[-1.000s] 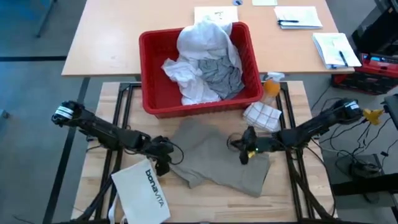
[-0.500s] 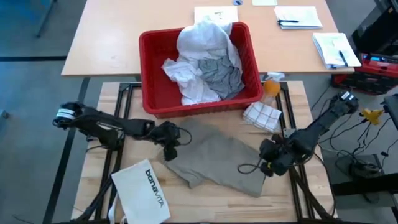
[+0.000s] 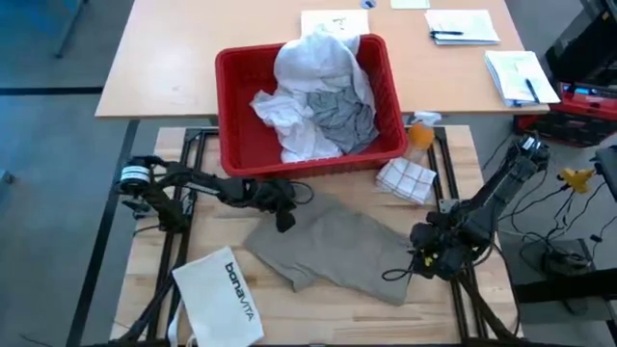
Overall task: Fold laundry
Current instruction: Fold the brown shorts
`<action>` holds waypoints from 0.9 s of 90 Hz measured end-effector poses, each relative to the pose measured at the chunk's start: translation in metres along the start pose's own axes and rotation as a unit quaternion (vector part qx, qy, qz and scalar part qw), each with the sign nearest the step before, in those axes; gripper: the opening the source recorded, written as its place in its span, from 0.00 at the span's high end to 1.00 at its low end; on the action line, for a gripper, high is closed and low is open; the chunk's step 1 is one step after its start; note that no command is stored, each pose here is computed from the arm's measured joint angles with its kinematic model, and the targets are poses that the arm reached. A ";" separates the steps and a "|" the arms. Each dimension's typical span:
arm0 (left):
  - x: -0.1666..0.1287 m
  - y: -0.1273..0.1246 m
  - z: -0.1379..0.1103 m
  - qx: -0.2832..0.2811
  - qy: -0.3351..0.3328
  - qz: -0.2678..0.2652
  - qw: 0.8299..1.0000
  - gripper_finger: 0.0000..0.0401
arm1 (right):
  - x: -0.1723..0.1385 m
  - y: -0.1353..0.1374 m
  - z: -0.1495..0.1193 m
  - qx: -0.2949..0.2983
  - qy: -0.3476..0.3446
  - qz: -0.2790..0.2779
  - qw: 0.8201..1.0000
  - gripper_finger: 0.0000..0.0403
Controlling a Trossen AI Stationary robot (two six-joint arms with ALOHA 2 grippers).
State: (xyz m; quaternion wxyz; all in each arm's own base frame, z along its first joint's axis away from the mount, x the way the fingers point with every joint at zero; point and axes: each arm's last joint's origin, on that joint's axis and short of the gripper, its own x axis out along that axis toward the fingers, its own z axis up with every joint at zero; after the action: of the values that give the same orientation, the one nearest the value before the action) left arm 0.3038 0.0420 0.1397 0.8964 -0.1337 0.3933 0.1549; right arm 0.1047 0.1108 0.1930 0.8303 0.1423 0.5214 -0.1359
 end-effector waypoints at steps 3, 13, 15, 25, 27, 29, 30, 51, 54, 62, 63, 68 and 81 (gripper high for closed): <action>0.002 -0.001 0.002 -0.001 -0.001 0.000 1.000 0.99 | 0.001 0.000 0.000 0.004 -0.001 0.000 1.000 0.47; 0.003 -0.007 0.009 0.005 -0.015 0.007 1.000 1.00 | 0.004 0.003 0.000 0.002 -0.017 0.015 1.000 0.47; 0.003 -0.008 0.010 0.006 -0.019 0.011 1.000 1.00 | 0.005 0.004 0.000 -0.001 -0.019 0.020 1.000 0.48; 0.001 -0.013 0.004 0.007 -0.008 0.015 1.000 1.00 | 0.009 0.005 -0.002 -0.007 -0.011 0.021 1.000 0.54; 0.001 -0.014 0.001 0.005 -0.001 0.016 1.000 1.00 | 0.010 0.006 -0.002 -0.006 -0.010 0.021 1.000 0.55; 0.001 -0.015 -0.002 0.002 0.008 0.016 1.000 1.00 | 0.010 0.006 -0.002 -0.005 -0.009 0.021 1.000 0.56; 0.001 -0.016 -0.004 0.001 0.012 0.016 1.000 1.00 | 0.011 0.006 -0.002 -0.004 -0.009 0.021 1.000 0.57; -0.003 -0.037 -0.034 -0.019 0.056 -0.007 0.998 1.00 | 0.012 0.006 -0.003 0.001 -0.008 0.019 1.000 0.67; -0.005 -0.040 -0.037 -0.023 0.059 -0.010 0.998 1.00 | 0.012 0.006 -0.003 0.001 -0.008 0.020 1.000 0.69; -0.013 -0.051 -0.042 -0.043 0.073 -0.018 0.996 1.00 | 0.012 0.008 -0.002 0.004 -0.011 0.029 1.000 0.72; -0.014 -0.052 -0.043 -0.045 0.074 -0.019 0.996 1.00 | 0.012 0.009 -0.002 0.004 -0.012 0.031 0.999 0.72; -0.019 -0.060 -0.047 -0.054 0.081 -0.030 0.995 1.00 | 0.012 0.010 -0.002 -0.001 -0.015 0.040 0.999 0.74; -0.037 -0.078 -0.047 -0.058 0.065 -0.061 0.994 1.00 | 0.011 0.012 -0.002 -0.014 -0.018 0.049 0.999 0.77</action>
State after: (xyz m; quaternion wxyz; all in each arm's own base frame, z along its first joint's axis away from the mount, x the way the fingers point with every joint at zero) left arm 0.2784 -0.0526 0.1460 0.8674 -0.2192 0.4321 0.1131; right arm 0.1126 0.1219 0.1833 0.8474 0.1529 0.5003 -0.0904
